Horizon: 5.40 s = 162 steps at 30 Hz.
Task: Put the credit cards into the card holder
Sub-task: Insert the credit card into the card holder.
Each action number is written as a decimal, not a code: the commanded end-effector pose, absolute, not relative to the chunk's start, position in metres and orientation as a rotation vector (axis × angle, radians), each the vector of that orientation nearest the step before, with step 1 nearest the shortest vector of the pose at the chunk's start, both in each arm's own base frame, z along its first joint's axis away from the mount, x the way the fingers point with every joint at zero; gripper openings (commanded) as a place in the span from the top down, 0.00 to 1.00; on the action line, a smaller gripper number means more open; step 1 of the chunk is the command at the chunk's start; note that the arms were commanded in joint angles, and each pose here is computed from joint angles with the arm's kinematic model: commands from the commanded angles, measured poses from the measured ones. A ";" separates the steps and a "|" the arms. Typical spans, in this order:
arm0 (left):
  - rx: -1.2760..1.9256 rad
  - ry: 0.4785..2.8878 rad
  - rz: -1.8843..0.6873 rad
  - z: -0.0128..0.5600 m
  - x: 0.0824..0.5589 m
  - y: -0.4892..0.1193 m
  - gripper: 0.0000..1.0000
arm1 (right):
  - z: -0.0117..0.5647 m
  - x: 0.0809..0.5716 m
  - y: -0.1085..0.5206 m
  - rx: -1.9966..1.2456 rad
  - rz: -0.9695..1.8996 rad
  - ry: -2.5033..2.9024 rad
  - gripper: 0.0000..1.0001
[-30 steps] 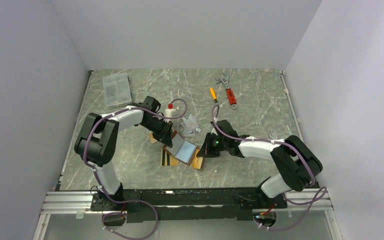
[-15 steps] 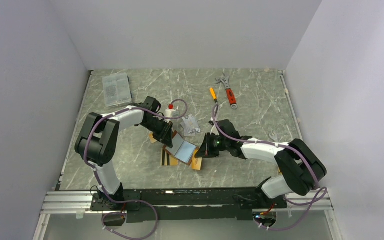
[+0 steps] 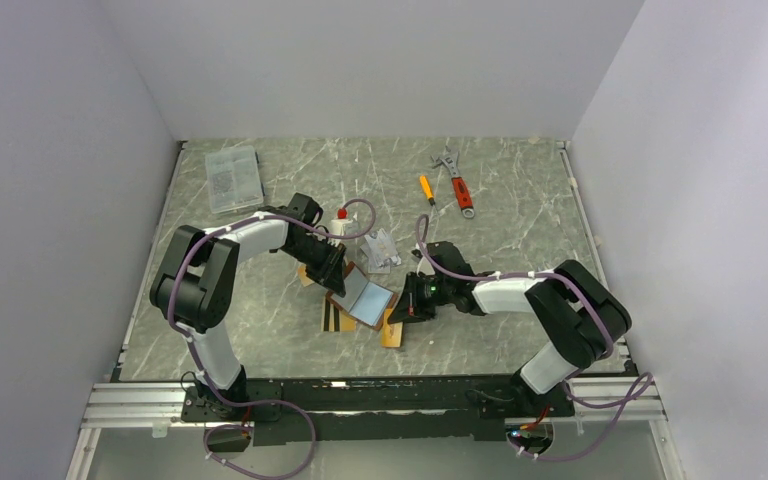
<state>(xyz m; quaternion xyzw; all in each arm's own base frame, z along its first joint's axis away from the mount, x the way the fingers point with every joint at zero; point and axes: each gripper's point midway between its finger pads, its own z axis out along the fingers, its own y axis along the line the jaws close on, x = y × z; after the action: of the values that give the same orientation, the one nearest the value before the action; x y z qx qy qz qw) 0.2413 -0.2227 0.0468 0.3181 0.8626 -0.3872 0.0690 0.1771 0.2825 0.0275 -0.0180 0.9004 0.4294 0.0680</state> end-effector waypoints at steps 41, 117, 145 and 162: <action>1.040 2.529 -1.184 0.060 0.245 -0.231 0.87 | 0.043 0.205 0.306 -0.154 1.444 2.625 1.00; 0.709 2.648 -1.665 0.050 0.237 -0.268 0.98 | 0.046 0.244 0.302 0.018 1.101 2.667 0.97; 0.679 2.693 -1.527 0.039 0.239 -0.261 0.96 | 0.051 0.216 0.293 0.111 1.161 2.725 0.83; 0.723 2.659 -1.447 0.057 0.243 -0.258 0.57 | 0.048 0.217 0.297 0.160 1.252 2.649 1.00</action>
<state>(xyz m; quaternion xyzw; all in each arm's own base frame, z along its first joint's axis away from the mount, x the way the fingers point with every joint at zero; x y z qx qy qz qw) 0.2379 -0.2591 0.0407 0.2128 0.8570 -0.4690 -0.0146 0.2077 0.2914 0.0355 0.0577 0.9111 0.4009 0.0762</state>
